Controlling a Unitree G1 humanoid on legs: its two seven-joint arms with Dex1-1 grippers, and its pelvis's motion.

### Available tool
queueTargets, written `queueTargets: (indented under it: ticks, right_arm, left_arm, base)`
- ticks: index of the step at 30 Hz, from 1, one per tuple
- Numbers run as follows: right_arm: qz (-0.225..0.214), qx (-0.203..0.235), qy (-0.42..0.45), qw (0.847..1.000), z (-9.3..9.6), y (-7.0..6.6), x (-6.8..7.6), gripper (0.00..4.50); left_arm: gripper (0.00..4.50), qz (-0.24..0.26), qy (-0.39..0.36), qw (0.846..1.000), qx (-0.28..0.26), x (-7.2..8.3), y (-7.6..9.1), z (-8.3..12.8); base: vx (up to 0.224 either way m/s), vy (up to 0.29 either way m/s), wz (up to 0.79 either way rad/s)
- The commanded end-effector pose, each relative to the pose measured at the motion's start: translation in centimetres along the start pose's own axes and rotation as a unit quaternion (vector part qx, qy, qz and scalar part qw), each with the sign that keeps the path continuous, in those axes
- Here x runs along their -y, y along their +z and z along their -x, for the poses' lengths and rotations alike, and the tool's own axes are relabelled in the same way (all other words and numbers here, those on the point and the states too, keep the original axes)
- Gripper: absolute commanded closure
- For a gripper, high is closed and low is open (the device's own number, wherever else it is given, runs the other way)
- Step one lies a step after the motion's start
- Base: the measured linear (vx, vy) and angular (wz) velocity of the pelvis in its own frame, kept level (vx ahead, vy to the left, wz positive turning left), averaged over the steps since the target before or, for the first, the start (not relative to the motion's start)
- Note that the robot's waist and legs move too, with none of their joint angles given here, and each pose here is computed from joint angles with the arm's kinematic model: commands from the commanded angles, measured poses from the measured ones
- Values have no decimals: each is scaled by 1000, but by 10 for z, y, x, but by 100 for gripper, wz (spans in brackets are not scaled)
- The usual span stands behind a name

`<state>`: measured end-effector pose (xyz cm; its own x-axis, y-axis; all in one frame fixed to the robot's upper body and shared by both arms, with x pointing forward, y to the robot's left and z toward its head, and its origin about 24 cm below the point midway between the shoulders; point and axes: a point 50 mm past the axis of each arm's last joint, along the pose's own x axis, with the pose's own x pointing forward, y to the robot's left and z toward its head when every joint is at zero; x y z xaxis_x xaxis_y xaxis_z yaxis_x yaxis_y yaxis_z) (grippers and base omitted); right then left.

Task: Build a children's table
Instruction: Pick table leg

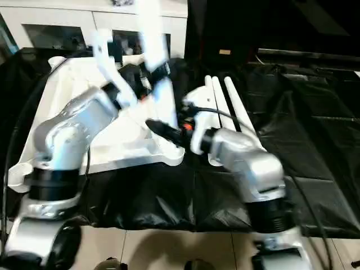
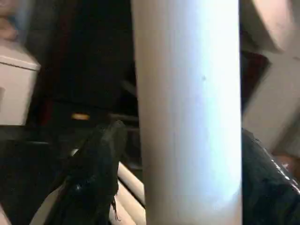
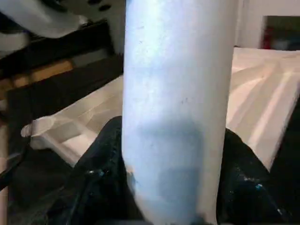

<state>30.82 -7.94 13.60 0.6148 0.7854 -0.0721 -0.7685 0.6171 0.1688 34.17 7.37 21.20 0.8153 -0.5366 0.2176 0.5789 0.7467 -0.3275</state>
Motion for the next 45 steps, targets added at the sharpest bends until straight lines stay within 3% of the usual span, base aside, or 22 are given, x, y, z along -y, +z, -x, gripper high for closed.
queueTargets:
  ticks: [1, 7, 9, 13, 15, 17, 19, 23, 28, 33, 40, 45]
  right_arm:
    - [16, 29, -12, 999, -5, 14, -5, 254]
    - [1, 39, -50, 998, -13, 13, -7, 255]
    - [1, 40, -53, 998, -13, 14, -7, 255]
    - [6, 41, -62, 997, -15, 15, -7, 255]
    - [12, 40, -67, 997, -15, 16, -7, 255]
    - [13, 40, -69, 997, -15, 16, -7, 255]
    - [4, 44, -62, 997, -14, 17, -5, 199]
    - [-7, 47, -48, 998, -9, 21, 0, 169]
    - [14, 29, -2, 999, 11, 26, 14, 133]
    - [1, 3, 72, 997, 30, 26, 18, 133]
    - [2, -9, 111, 994, 35, 27, 18, 133]
    - [3, -16, 119, 993, 35, 28, 18, 133]
  left_arm:
    - [128, -22, 79, 997, -3, -9, -1, -2]
    - [165, 32, 150, 988, 18, -11, -4, -6]
    - [199, 35, 149, 988, 20, -10, -4, -6]
    - [208, 39, 149, 988, 29, -6, -3, -7]
    - [241, 38, 145, 988, 30, -6, -3, -7]
    - [245, 37, 144, 988, 30, -6, -3, -7]
    - [251, 32, 140, 989, 27, -8, -4, -7]
    - [262, 13, 124, 992, 22, -12, -4, -5]
    - [266, 2, 54, 999, 2, -18, 0, -2]
    - [266, 41, -35, 999, -4, -14, 7, 3]
    - [266, 43, -120, 992, -20, -1, 9, 5]
    - [266, 40, -129, 991, -22, 3, 10, 4]
  base:
    - [0, 0, 0]
    - [0, 0, 0]
    - [0, 0, 0]
    - [0, 0, 0]
    - [0, 0, 0]
    - [0, 0, 0]
    - [0, 0, 0]
    - [0, 0, 0]
    - [0, 0, 0]
    - [0, 0, 0]
    - [0, 0, 0]
    - [0, 0, 0]
